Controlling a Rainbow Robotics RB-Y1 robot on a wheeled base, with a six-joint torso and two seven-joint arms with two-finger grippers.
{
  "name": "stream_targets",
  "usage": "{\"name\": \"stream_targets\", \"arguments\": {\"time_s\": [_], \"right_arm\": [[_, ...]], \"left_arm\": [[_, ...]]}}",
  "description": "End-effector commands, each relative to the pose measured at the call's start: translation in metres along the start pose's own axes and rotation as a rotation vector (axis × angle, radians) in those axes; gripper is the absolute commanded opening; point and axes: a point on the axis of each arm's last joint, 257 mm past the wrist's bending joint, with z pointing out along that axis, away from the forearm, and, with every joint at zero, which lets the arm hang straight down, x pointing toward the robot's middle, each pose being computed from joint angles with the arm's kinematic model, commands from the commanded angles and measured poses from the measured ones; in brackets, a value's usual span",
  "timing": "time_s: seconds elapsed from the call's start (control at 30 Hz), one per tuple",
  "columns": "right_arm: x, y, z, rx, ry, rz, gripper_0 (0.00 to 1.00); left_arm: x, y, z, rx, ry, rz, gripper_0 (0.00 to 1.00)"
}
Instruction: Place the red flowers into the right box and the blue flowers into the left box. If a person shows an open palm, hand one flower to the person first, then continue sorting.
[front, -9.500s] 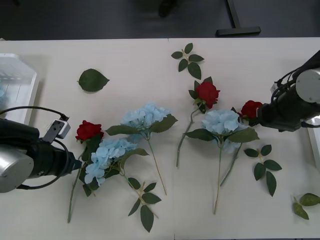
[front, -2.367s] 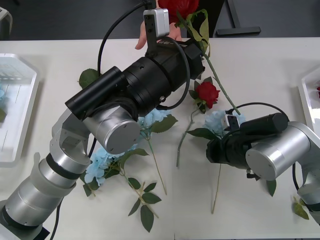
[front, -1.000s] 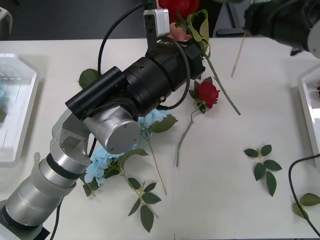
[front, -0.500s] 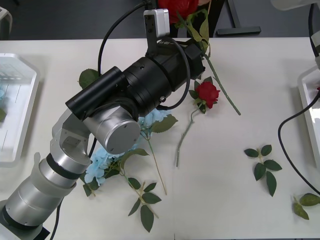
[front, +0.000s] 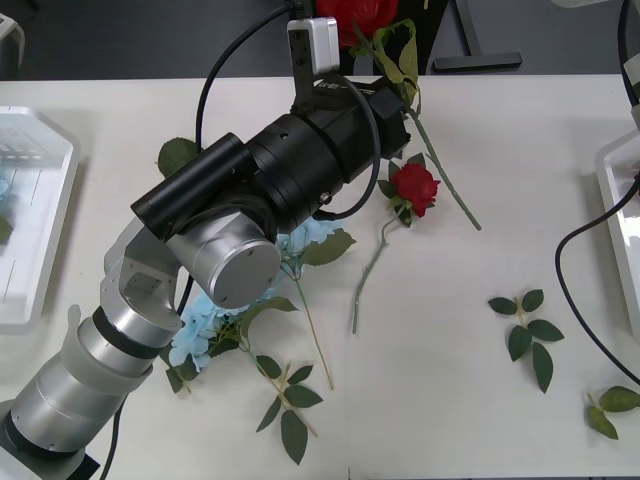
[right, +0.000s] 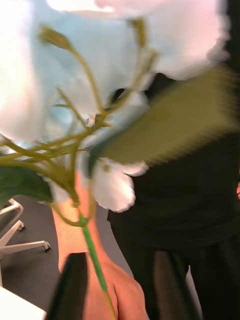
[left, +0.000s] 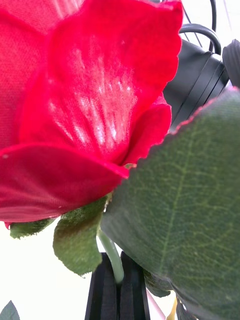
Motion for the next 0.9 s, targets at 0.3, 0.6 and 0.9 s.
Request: {"name": "stream_targets", "arguments": {"time_s": [0.3, 0.6, 0.9], "right_arm": [[-0.035, 0.019, 0.003, -0.045, -0.055, 0.002, 0.72], [0.000, -0.011, -0.020, -0.068, 0.124, 0.106, 0.71], [0.101, -0.051, -0.108, -0.145, 0.479, 0.268, 0.72]], "left_arm": [[-0.020, -0.032, 0.011, 0.065, -0.043, -0.060, 0.00], [-0.020, -0.032, 0.011, 0.065, -0.043, -0.060, 0.00], [-0.020, -0.032, 0.011, 0.065, -0.043, -0.060, 0.00]]}}
